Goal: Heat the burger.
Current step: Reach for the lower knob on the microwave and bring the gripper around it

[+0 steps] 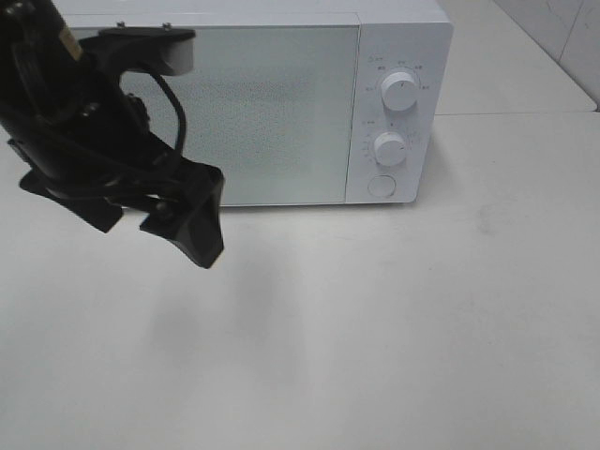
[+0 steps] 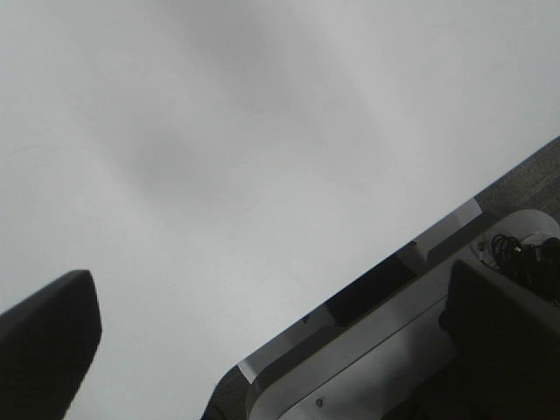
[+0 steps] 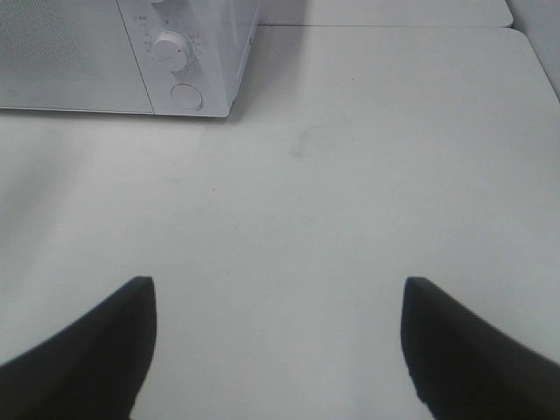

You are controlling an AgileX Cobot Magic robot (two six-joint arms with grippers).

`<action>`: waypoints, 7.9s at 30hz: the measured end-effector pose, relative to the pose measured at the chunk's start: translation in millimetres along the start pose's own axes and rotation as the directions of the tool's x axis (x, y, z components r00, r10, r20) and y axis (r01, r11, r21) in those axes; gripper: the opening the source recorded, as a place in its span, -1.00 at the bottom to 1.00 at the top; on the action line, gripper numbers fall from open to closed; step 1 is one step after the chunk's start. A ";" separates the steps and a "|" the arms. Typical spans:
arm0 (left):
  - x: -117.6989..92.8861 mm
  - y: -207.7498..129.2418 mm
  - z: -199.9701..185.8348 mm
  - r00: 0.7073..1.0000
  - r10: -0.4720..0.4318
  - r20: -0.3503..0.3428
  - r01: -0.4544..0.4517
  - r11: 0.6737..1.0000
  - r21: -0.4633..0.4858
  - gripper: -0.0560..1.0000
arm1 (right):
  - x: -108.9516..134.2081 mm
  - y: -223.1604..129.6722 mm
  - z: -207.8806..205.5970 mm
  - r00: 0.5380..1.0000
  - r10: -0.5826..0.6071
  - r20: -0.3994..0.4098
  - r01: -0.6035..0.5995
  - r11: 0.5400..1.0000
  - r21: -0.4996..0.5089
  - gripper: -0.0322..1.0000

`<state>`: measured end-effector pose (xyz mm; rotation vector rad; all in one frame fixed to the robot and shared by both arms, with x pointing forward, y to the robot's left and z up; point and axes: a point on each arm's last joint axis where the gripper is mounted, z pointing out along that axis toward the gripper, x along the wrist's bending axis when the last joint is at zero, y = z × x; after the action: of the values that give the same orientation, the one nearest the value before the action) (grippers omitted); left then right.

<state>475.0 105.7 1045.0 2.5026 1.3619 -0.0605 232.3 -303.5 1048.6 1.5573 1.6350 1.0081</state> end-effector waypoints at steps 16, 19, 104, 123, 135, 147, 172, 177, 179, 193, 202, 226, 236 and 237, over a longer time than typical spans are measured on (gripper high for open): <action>103.0 -72.9 -48.1 0.933 -0.350 -0.086 0.347 0.937 -0.042 0.99 | 0.0 0.0 0.0 1.000 0.000 0.000 0.000 1.000 0.000 0.52; 107.5 -92.1 -51.2 0.915 -0.391 -0.100 0.388 0.920 -0.047 0.99 | 0.0 0.0 0.0 1.000 0.000 0.000 0.000 1.000 0.000 0.52; 17.2 -296.8 -86.5 0.828 -0.508 -0.237 0.118 0.571 -0.812 0.99 | 0.0 0.0 0.0 1.000 0.000 0.000 0.000 1.000 0.000 0.52; 17.2 -296.8 -86.5 0.828 -0.508 -0.237 0.118 0.571 -0.812 0.99 | 0.1 2.8 -3.3 1.000 0.009 -0.002 -0.009 1.000 -0.017 0.52; 17.2 -296.8 -86.5 0.828 -0.508 -0.237 0.118 0.571 -0.812 0.99 | 4.0 35.0 17.5 1.000 0.023 -0.010 -0.023 0.999 -0.047 0.52; 17.2 -296.8 -86.5 0.828 -0.508 -0.237 0.118 0.571 -0.812 0.99 | 9.3 57.8 70.8 1.000 0.016 -0.024 -0.017 0.998 -0.068 0.52; 17.2 -296.8 -86.5 0.828 -0.508 -0.237 0.118 0.571 -0.812 0.99 | 18.6 75.8 178.3 0.997 -0.004 -0.073 -0.014 0.970 -0.243 0.52; 17.2 -296.8 -86.5 0.828 -0.508 -0.237 0.118 0.571 -0.812 0.99 | 19.1 67.1 196.7 0.996 -0.054 -0.067 0.032 0.957 -0.287 0.52; 17.2 -296.8 -86.5 0.828 -0.508 -0.237 0.118 0.571 -0.812 0.99 | 17.4 58.5 206.0 0.996 -0.070 -0.045 0.054 0.956 -0.290 0.52; 17.2 -296.8 -86.5 0.828 -0.508 -0.237 0.118 0.571 -0.812 0.99 | 42.2 32.0 232.8 0.992 -0.122 0.018 0.122 0.959 -0.256 0.52; 17.2 -296.8 -86.5 0.828 -0.508 -0.237 0.118 0.571 -0.812 0.99 | 73.6 17.6 239.2 0.990 -0.132 0.043 0.139 0.941 -0.309 0.52; 17.2 -296.8 -86.5 0.828 -0.508 -0.237 0.118 0.571 -0.812 0.99 | 130.0 8.6 271.9 0.994 -0.091 0.067 0.107 0.950 -0.294 0.52; 17.2 -296.8 -86.5 0.828 -0.508 -0.237 0.118 0.571 -0.812 0.99 | 138.4 4.8 294.1 0.991 -0.098 0.088 0.119 0.955 -0.272 0.52; 17.2 -296.8 -86.5 0.828 -0.508 -0.237 0.118 0.571 -0.812 0.99 | 137.5 6.8 300.6 0.991 -0.088 0.101 0.112 0.956 -0.270 0.52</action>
<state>230.2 294.9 1055.7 1.5314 1.5460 0.9080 486.0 -139.3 914.5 1.3016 1.4297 1.0482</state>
